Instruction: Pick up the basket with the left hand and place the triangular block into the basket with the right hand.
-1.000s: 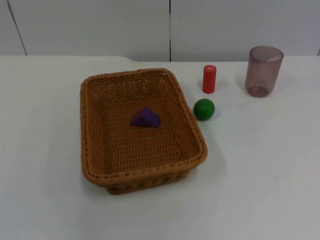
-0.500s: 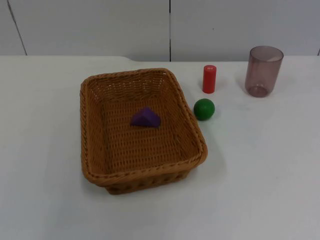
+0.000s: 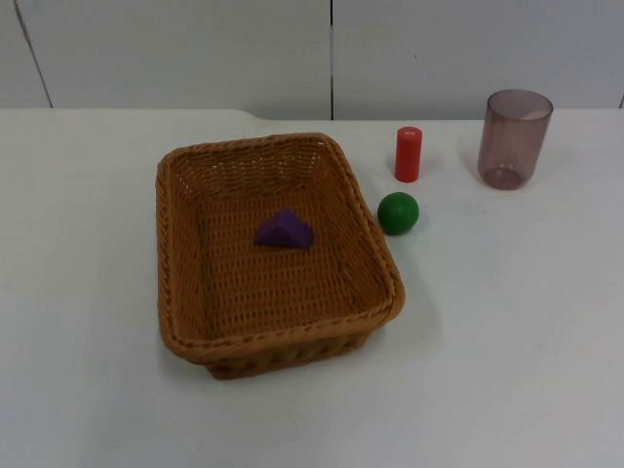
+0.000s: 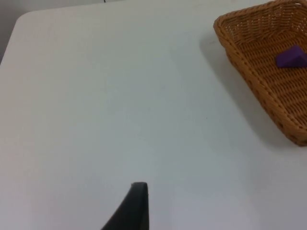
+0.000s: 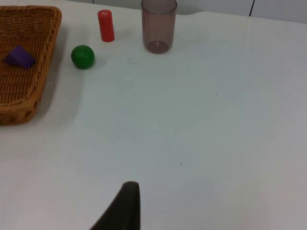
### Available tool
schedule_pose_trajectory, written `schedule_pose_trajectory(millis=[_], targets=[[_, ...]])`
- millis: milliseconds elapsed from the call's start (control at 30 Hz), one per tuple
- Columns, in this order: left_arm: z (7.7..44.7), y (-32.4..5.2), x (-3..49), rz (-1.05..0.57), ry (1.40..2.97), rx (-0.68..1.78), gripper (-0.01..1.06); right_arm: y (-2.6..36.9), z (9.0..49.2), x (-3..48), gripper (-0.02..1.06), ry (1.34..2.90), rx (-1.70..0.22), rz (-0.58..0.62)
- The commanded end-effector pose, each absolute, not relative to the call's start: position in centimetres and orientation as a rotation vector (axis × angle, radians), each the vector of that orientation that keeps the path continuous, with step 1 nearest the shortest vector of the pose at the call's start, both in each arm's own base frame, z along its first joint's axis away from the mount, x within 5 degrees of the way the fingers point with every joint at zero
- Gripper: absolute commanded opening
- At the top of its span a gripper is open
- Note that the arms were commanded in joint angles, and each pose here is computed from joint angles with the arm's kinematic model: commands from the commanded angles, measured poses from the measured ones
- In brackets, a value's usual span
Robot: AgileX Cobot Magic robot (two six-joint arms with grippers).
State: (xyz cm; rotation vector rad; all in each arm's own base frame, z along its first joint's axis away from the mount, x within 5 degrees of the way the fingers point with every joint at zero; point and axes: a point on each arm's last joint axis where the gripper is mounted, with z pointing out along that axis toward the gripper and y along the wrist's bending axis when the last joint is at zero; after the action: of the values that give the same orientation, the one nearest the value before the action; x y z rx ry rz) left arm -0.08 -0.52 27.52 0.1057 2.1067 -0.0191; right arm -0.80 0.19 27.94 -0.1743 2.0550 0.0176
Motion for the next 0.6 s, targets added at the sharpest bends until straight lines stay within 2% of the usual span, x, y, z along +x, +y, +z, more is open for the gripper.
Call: schedule_pose_trajectory(millis=[0,567], targets=[[27.5,-0.46,-0.06,-0.015,2.091,0.1,1.02,0.17,28.01,-0.78,1.05,2.041,-0.174,0.016],[27.46,-0.44,-0.54,-0.011,2.066,0.1,1.02,0.17,28.03,-0.77,1.05,2.039,-0.174,0.016]])
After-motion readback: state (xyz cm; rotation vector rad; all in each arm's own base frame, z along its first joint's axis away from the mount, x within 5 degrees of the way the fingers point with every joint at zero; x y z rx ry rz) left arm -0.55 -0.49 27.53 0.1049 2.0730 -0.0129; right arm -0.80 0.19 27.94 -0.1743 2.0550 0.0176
